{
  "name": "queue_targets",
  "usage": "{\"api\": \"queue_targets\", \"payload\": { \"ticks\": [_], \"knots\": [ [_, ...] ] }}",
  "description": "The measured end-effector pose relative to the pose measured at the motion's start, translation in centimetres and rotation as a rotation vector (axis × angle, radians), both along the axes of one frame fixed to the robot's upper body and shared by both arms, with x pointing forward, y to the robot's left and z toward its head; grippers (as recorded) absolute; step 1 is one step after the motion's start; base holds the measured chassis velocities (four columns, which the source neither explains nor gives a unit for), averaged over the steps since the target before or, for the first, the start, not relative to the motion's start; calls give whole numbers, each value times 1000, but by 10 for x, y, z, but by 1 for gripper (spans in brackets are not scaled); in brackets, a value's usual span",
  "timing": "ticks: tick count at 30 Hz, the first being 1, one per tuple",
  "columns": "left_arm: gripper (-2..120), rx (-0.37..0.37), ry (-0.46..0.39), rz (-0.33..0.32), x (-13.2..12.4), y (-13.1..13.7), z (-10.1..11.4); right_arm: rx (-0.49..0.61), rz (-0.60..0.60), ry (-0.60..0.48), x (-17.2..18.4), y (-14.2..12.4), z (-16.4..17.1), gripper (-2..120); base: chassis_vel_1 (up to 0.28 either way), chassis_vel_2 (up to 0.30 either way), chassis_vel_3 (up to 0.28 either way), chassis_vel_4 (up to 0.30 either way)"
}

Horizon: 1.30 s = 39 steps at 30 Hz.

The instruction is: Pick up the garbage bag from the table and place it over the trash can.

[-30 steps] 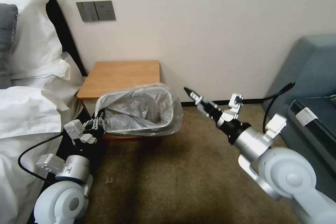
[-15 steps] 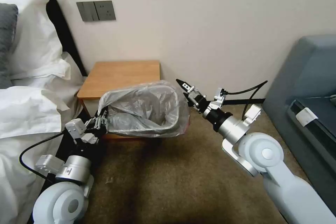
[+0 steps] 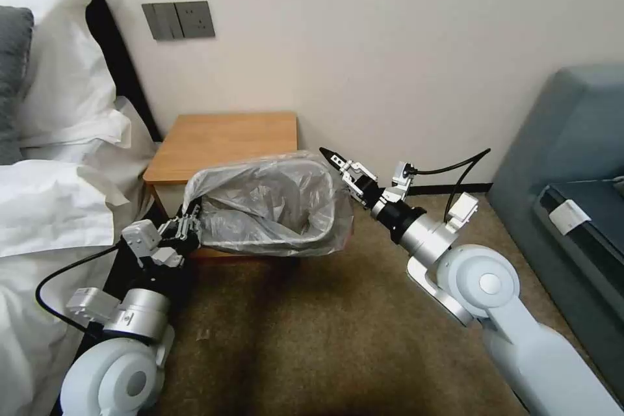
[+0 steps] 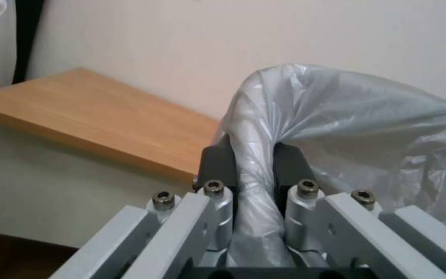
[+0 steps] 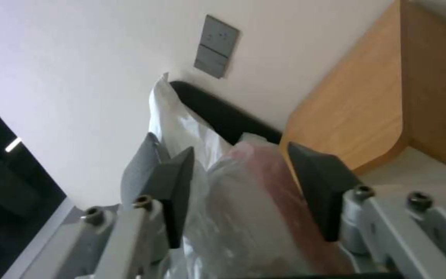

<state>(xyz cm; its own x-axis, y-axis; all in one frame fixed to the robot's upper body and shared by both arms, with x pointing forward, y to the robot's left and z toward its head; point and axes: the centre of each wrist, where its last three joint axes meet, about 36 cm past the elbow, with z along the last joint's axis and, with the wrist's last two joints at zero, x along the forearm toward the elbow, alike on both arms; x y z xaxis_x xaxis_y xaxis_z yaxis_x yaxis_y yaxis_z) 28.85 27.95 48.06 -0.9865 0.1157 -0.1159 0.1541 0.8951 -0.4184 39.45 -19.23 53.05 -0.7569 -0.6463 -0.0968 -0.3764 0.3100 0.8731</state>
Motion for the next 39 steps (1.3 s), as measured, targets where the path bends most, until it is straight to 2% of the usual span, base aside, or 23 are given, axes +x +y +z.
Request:
{"api": "queue_targets", "payload": {
  "ticks": [7, 8, 12, 20, 31, 39],
  "knots": [
    [9, 12, 4, -3, 1, 0, -3, -7, -2, -3, -1, 1, -1, 22, 0, 0, 0, 0],
    [9, 12, 4, -3, 1, 0, -3, -7, -2, -3, -1, 1, -1, 22, 0, 0, 0, 0],
    [9, 15, 2, -4, 1, 0, -3, -14, -9, -8, -1, 2, -1, 2, 0, 0, 0, 0],
    [9, 11, -2, -13, 0, -2, -3, -24, -18, 0, 1, 0, -4, 0, 0, 0, 0, 0],
    [9, -46, -17, -48, -6, -5, 8, -61, -37, -22, 28, -9, -26, 0, 0, 0, 0, 0],
    [9, -67, -20, -63, -8, -7, 12, -71, -43, -19, 38, -6, -40, 0, 0, 0, 0, 0]
  ]
}}
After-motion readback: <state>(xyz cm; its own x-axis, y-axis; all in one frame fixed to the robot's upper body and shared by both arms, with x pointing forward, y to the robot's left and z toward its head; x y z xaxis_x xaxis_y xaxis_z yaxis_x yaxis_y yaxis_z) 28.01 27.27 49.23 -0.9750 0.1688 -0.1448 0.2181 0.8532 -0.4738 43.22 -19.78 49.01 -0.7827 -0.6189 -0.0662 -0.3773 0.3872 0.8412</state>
